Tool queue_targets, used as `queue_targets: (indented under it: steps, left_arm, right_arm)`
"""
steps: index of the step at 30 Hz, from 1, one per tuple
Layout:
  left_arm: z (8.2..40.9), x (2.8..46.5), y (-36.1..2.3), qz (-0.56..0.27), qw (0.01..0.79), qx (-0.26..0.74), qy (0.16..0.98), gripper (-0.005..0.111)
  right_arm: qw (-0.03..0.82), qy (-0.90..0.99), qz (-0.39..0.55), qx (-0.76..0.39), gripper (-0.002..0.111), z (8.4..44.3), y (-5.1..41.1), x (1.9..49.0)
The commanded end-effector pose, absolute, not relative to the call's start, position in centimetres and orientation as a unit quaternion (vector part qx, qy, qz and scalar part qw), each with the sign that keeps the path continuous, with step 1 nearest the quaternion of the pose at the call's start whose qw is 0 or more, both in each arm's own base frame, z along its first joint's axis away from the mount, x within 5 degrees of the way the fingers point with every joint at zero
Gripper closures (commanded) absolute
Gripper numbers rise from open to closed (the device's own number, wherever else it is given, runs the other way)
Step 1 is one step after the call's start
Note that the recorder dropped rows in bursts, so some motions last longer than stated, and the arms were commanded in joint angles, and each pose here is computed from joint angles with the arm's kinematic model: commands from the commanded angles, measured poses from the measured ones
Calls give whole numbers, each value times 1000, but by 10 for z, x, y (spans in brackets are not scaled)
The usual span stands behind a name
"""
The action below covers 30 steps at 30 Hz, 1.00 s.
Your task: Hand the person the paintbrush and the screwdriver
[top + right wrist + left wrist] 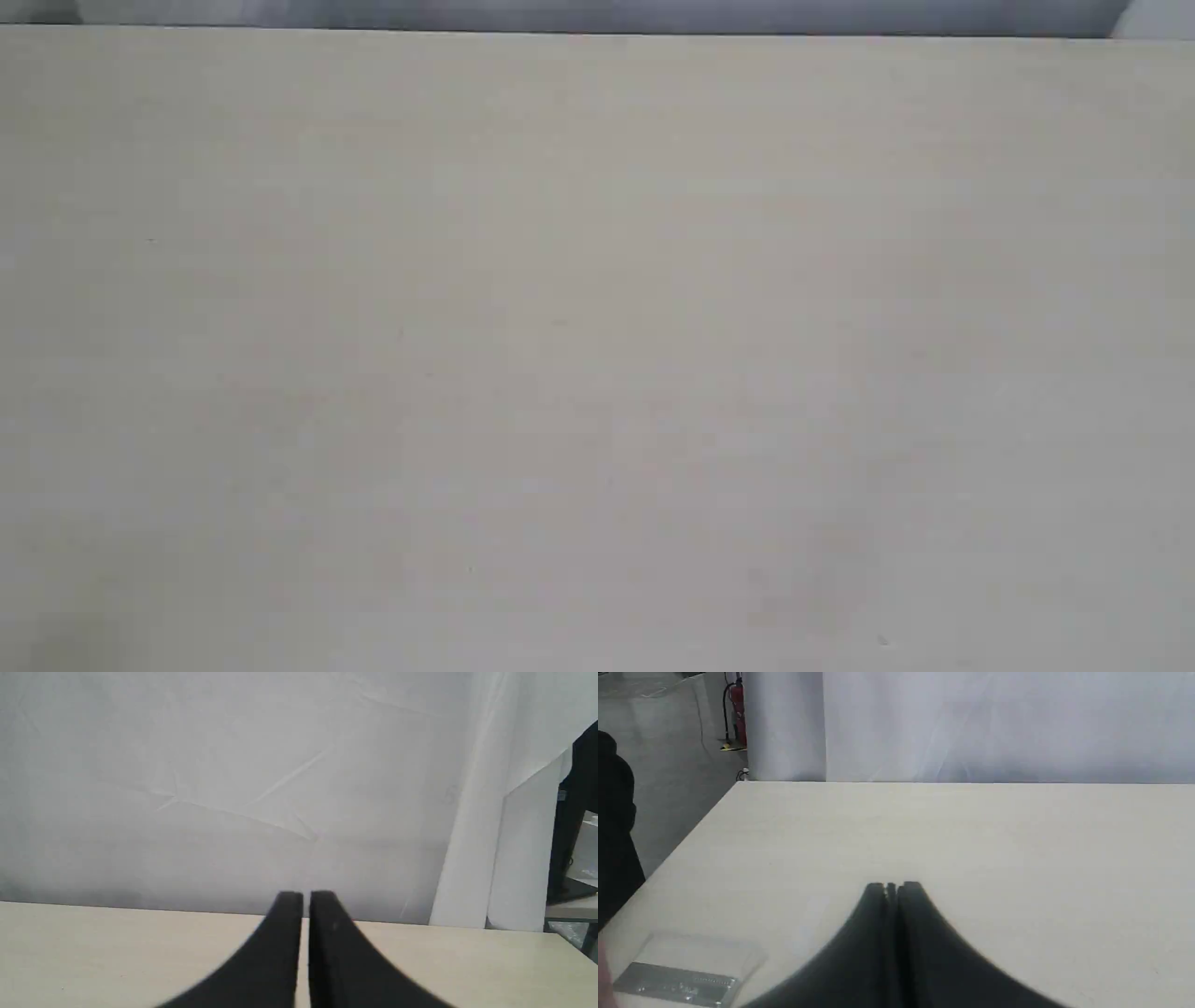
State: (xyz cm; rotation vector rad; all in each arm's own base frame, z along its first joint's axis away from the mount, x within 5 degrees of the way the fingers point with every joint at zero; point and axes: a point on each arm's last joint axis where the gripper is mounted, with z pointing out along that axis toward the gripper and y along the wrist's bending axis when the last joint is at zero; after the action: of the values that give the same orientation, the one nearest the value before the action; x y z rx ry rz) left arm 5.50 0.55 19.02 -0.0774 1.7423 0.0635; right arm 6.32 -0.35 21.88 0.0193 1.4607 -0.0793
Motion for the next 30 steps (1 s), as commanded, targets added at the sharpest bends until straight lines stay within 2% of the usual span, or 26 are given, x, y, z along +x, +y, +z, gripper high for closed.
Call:
queue_targets:
  steps: [1, 30]
  left_arm:
    - [191, 55, 5, 24, 647, -33, 761, 107]
    - [191, 55, 5, 25, 647, -32, 761, 107]
  right_arm:
    - [741, 671, -39, 12, 104, 217, -4, 63]
    - [736, 676, -47, 10, 104, 216, -5, 63]
